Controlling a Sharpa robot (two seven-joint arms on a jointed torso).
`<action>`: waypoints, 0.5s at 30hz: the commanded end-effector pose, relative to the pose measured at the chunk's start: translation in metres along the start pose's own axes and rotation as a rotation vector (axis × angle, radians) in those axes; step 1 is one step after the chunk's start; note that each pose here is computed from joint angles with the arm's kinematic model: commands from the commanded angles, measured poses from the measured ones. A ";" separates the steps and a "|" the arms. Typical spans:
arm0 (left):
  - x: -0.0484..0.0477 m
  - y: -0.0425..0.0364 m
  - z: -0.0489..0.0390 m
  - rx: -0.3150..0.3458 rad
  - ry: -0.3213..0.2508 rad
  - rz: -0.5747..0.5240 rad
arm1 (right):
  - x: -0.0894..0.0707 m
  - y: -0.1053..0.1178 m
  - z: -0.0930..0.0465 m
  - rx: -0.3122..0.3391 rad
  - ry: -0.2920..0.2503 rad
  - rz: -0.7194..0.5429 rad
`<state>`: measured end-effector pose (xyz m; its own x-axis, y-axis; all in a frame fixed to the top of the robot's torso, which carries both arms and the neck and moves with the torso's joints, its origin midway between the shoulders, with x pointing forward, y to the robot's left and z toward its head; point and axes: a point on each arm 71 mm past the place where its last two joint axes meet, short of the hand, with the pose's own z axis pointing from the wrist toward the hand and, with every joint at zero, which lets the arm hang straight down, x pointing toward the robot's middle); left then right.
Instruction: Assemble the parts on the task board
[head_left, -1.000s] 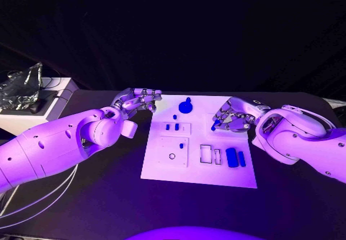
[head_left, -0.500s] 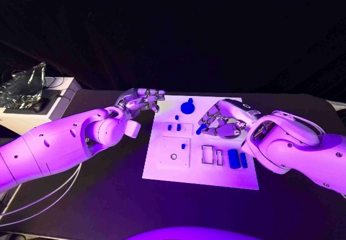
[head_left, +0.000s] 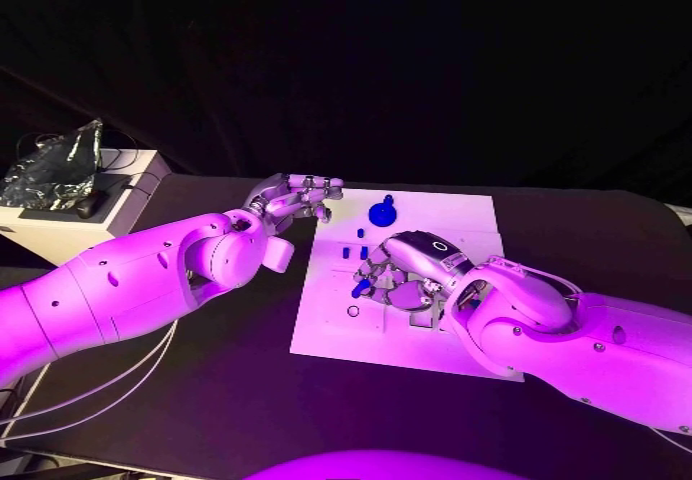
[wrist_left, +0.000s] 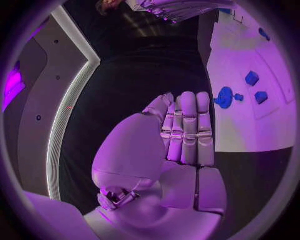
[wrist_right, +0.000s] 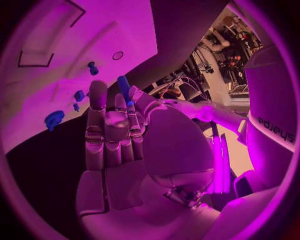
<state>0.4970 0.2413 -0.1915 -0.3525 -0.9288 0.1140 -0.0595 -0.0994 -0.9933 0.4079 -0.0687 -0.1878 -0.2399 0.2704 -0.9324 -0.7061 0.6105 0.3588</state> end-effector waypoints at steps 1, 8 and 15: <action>0.0028 -0.0012 0.0009 0.014 0.013 -0.004 | 0.005 0.004 0.003 -0.043 -0.013 -0.048; 0.0032 -0.0011 0.0012 0.014 0.013 -0.005 | 0.017 0.003 0.009 -0.026 0.022 -0.063; 0.0030 -0.0010 0.0012 0.013 0.013 -0.005 | 0.027 0.000 0.010 -0.009 0.065 -0.067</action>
<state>0.4972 0.2400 -0.1917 -0.3538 -0.9282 0.1152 -0.0595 -0.1006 -0.9931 0.4089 -0.0555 -0.2100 -0.2343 0.2216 -0.9466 -0.7187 0.6162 0.3222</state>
